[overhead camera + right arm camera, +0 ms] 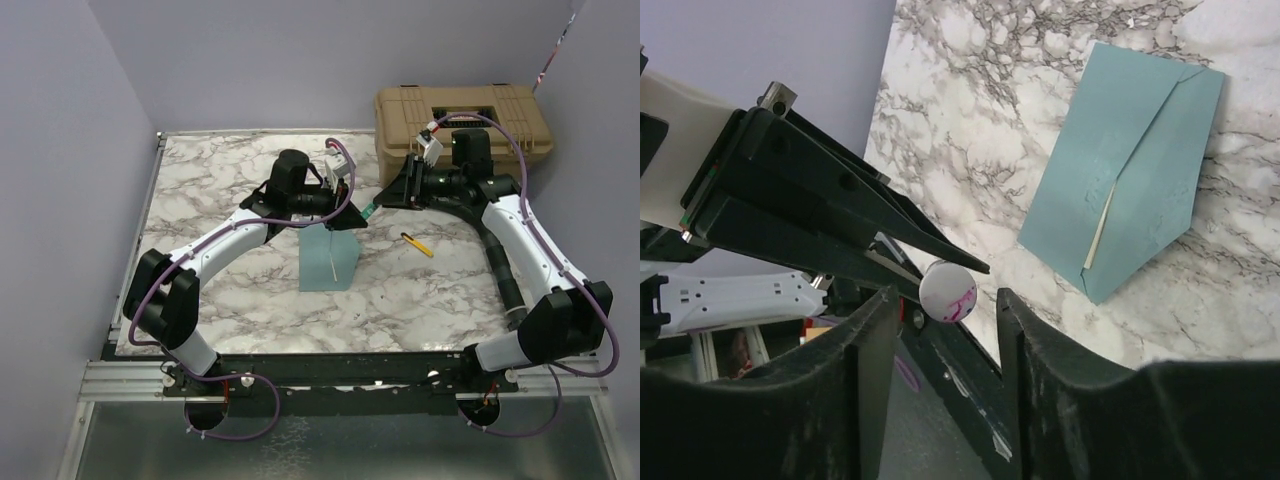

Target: Place the letter into the envelope and seal it

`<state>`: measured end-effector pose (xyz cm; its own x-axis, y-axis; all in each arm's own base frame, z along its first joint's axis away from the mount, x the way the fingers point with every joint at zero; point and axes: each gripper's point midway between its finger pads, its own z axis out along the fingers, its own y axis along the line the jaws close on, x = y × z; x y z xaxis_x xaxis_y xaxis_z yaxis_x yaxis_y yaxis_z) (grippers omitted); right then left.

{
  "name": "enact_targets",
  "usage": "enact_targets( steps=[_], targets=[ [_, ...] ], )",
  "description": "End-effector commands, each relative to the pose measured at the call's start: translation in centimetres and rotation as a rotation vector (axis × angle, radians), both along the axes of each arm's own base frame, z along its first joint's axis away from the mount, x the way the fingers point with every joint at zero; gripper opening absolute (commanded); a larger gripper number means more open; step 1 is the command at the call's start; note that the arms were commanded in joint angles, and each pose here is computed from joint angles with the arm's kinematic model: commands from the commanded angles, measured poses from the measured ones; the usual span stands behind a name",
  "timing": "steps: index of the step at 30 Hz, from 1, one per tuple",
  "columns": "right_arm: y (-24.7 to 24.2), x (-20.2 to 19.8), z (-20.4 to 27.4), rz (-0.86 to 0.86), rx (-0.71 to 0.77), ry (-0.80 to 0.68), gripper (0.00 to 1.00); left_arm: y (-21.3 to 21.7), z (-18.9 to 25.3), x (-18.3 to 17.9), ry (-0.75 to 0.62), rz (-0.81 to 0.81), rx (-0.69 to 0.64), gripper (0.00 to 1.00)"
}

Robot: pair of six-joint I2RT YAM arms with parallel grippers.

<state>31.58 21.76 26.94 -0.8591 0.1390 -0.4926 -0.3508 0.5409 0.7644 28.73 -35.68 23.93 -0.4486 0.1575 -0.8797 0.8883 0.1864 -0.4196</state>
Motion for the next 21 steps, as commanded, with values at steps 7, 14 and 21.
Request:
enact_targets(
  steps=[7,14,21],
  targets=[
    [1.1,-0.9,-1.2,0.097,0.052,0.058,0.42,0.6,0.8,-1.5,-0.026,-0.063,-0.020,0.00],
    [1.2,-1.1,-1.5,0.107,0.067,0.062,0.26,0.6,0.8,-1.7,-0.023,-0.070,-0.021,0.00],
    [-0.3,0.9,-1.1,-0.011,0.007,0.010,0.00,2.2,-1.7,-1.7,0.026,-0.002,0.031,0.00]
  ],
)
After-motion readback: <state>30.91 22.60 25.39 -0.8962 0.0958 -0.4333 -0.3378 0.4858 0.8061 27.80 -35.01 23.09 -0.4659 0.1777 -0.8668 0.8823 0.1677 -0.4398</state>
